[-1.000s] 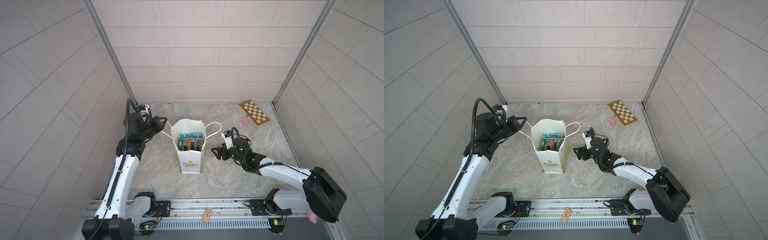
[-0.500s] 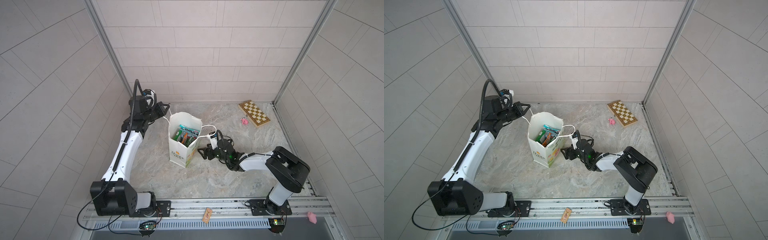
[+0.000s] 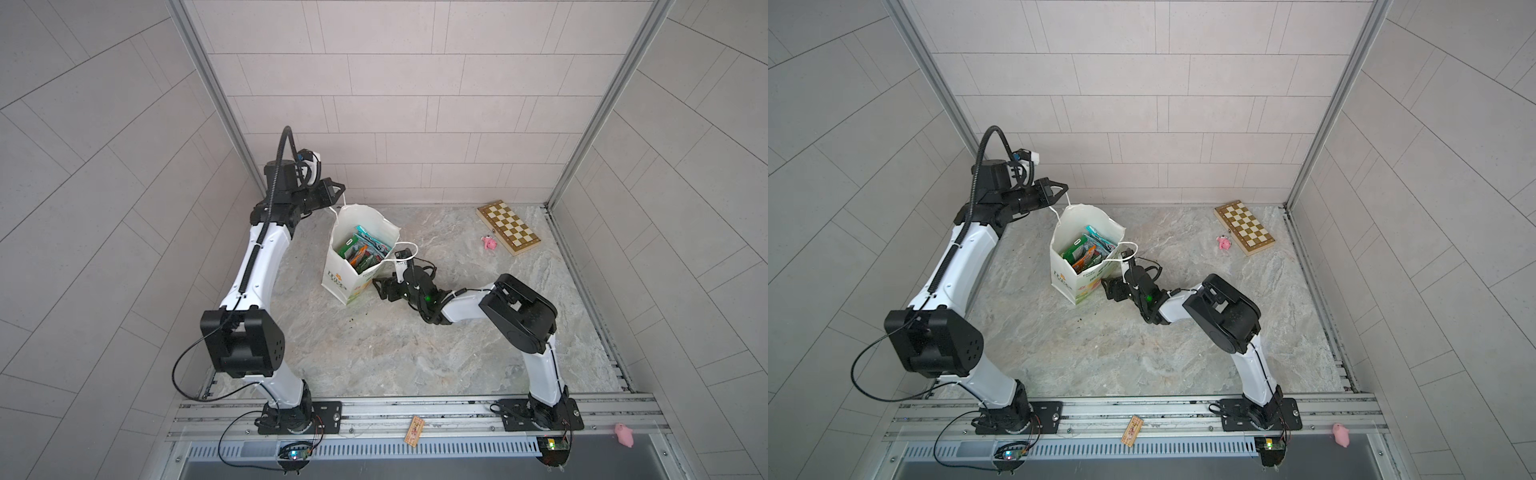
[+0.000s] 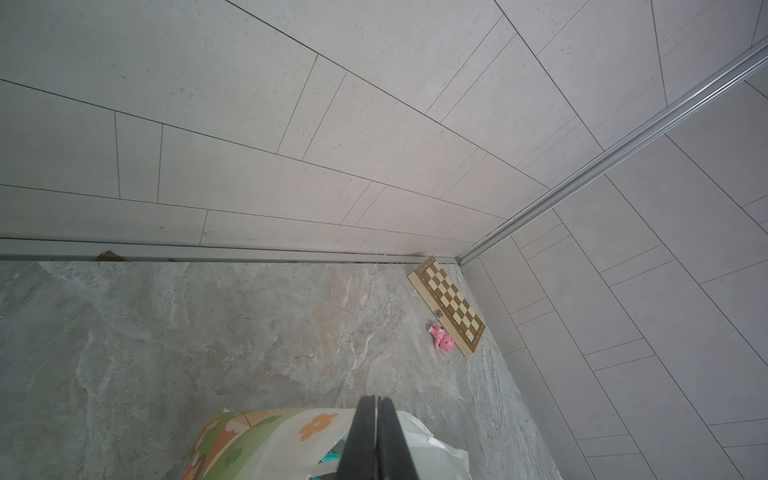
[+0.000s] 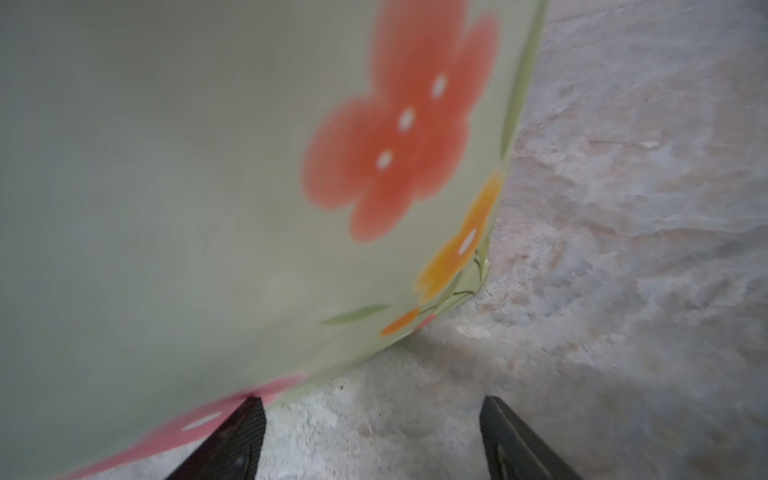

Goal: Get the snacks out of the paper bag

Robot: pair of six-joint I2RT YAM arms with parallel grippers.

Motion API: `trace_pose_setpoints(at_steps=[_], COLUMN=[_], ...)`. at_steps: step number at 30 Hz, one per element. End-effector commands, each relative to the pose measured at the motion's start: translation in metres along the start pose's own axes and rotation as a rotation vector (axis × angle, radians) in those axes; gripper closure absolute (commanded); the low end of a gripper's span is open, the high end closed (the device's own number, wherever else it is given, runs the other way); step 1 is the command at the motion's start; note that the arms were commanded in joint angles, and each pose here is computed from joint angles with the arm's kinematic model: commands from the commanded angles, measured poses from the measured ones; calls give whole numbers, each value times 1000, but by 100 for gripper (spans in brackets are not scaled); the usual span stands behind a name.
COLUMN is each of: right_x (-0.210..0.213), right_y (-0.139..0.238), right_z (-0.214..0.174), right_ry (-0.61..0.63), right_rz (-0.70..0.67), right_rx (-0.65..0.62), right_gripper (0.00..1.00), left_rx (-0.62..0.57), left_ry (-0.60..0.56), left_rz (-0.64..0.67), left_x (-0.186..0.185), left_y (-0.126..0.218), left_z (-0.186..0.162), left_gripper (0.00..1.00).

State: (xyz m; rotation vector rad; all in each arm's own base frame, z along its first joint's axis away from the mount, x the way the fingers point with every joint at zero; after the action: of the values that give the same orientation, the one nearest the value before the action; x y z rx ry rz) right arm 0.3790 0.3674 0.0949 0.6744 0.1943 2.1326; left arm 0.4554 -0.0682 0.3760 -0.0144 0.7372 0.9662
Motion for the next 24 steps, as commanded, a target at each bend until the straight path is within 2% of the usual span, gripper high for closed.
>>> trace_pose_setpoints(at_steps=[1, 7, 11, 17, 24], right_x=[8, 12, 7, -16, -58], right_y=[-18, -50, -52, -23, 34], right_z=[21, 32, 29, 12, -6], right_ry=[-19, -35, -33, -11, 0], right_rz=[-7, -17, -42, -105, -221], right_rx=[-65, -86, -76, -39, -15], right_gripper=[18, 18, 18, 17, 15], left_rx=[-96, -60, -36, -11, 23], left_ry=[-131, -133, -128, -108, -119], left_rz=[-124, -156, -154, -123, -119], left_x=[-39, -41, -40, -36, -50], left_y=[18, 12, 11, 12, 10], left_z=[39, 35, 23, -4, -32], left_gripper=[100, 100, 100, 100, 100])
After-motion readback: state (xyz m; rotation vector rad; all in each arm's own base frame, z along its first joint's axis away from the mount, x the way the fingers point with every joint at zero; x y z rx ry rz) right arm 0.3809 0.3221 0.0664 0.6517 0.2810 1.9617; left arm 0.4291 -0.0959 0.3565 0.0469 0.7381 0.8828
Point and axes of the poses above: each gripper's point midway between its finger pads, its own y axis back along the fingers, its own x axis along the line the jaws close on, z = x × y, the point moved 4 cm from there along y, back along the fingers, and after that the axes turned 1 degree about y, right-handed, at the moved point
